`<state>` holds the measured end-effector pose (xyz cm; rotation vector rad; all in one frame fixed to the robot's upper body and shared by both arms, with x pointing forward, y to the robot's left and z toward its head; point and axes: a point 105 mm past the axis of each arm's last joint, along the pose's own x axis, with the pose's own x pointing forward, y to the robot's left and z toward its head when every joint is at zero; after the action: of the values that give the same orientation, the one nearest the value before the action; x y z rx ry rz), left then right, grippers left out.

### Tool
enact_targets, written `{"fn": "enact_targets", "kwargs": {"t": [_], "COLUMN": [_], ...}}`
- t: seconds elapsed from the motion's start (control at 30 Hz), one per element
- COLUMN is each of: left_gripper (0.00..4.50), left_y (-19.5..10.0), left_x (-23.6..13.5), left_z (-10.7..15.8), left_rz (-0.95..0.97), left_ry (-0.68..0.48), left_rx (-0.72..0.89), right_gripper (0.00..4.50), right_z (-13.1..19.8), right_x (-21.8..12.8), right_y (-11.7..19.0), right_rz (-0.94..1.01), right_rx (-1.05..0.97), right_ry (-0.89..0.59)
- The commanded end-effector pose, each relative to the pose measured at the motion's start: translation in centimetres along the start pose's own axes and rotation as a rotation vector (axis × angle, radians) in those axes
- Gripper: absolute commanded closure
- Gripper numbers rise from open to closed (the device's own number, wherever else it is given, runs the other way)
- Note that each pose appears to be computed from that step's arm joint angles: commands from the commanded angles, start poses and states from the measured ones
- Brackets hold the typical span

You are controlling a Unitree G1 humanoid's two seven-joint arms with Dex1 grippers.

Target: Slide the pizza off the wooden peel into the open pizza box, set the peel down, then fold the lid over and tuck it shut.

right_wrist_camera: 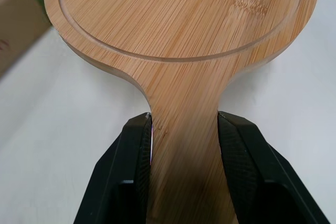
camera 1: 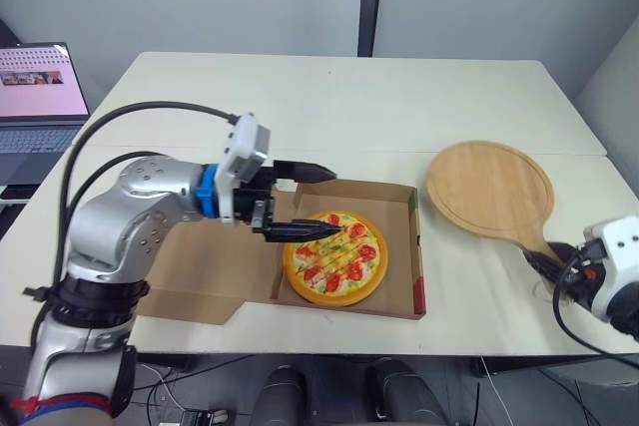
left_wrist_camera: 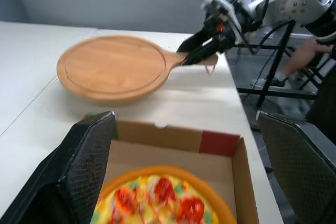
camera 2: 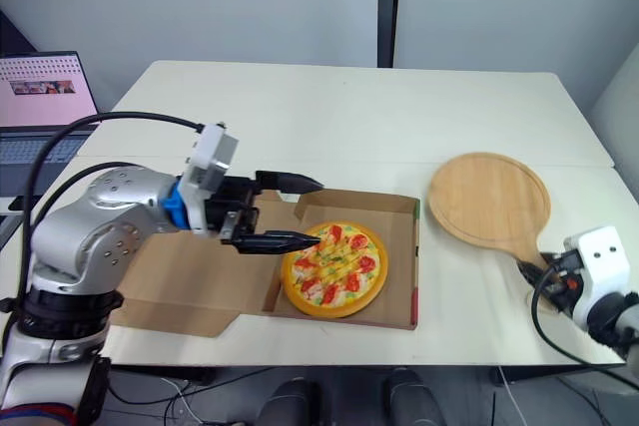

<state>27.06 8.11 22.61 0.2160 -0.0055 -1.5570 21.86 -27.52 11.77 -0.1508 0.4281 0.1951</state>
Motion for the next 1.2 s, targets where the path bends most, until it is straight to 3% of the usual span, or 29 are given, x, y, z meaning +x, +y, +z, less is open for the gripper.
{"fn": "enact_targets", "kwargs": {"t": [0.03, 0.4, 0.67, 0.7, 1.0, 1.2], "left_gripper": [0.0, 0.0, 0.0, 0.0, 0.0, 0.0], "left_y": [-0.1, -1.8, -2.3, -2.2, -2.4, -2.8], "left_x": [0.8, 1.8, 0.8, 0.6, -3.3, -5.9], "left_z": [0.8, 0.4, -0.1, -0.1, -2.0, -3.1], "left_rz": [-0.022, -0.137, -0.129, -0.111, 0.137, 0.338], "left_ry": [-0.024, -0.02, 0.006, -0.004, 0.01, -0.015], "left_rx": [0.044, 0.028, 0.013, 0.004, -0.125, -0.214], "right_gripper": [2.89, 2.89, 0.2, 0.04, 0.04, 0.04], "right_z": [0.8, -2.0, -1.0, -0.6, 6.8, 10.8], "right_x": [-0.3, 1.5, -0.8, -1.1, 0.4, 2.2], "right_y": [-0.1, -1.3, -2.5, -2.7, -0.3, 3.9], "right_rz": [-0.05, -0.098, -0.085, -0.076, 0.165, 0.415], "right_rx": [-0.027, 0.019, -0.003, -0.022, -0.292, -0.41], "right_ry": [-0.044, 0.067, 0.056, 0.049, -0.141, -0.245]}}
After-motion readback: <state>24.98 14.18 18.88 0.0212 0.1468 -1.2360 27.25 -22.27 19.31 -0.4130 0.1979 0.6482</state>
